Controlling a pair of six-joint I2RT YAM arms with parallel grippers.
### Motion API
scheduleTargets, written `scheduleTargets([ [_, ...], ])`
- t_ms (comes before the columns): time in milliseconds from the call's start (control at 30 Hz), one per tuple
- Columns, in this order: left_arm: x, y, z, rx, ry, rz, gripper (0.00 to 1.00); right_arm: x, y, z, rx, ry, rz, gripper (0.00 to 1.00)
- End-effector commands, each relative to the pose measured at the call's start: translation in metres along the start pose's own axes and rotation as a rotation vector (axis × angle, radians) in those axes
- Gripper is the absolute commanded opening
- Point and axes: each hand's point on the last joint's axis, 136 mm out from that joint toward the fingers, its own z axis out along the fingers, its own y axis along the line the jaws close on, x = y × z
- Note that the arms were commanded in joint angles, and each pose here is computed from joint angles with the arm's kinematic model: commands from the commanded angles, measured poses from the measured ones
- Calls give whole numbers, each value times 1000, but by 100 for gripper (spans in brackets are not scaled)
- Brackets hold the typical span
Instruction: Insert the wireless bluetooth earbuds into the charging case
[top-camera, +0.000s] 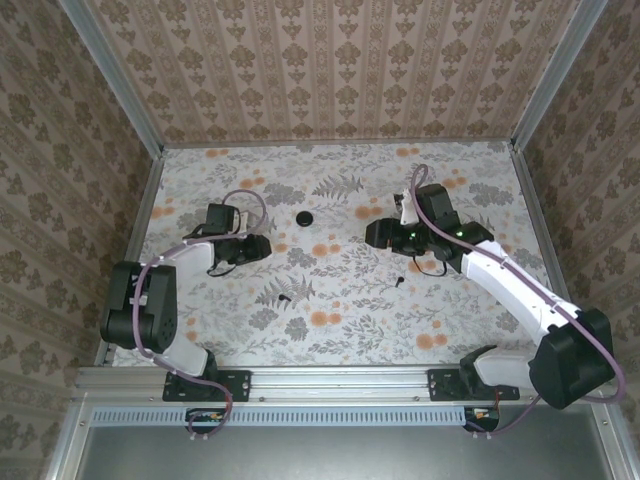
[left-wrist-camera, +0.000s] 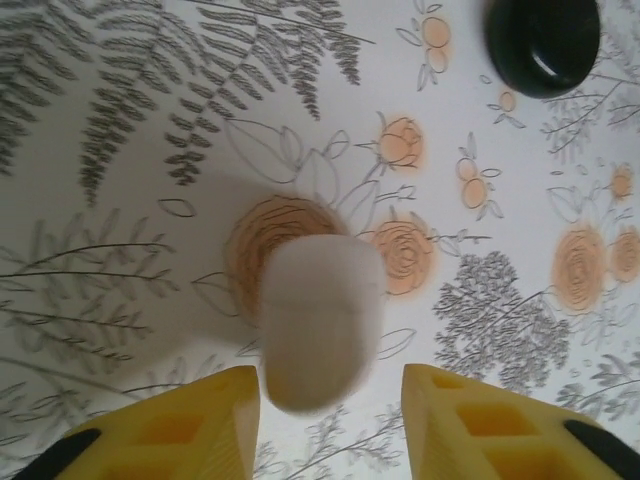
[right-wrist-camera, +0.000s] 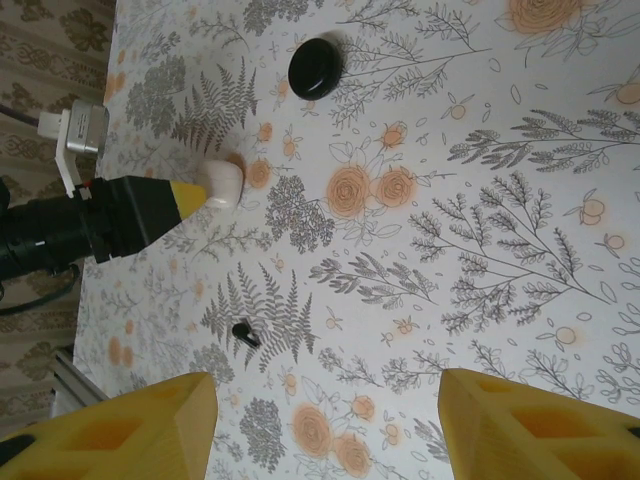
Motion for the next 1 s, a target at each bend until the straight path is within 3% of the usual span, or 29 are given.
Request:
scheduleTargets([
  [0,-11,10,-18,-71,-35,32,49,-4,4,7,-31,10,42,61],
  [167,-22,13,-36,-124,-82,75,57,-4,1,17,0,38,44,60],
  [467,-42,-7,-47,-93,-130,136,57,6,7,46,101,119,-43,60],
  [967,-93,-93,28,137,-83,180,57,33,3,97,136,264,-4,60],
])
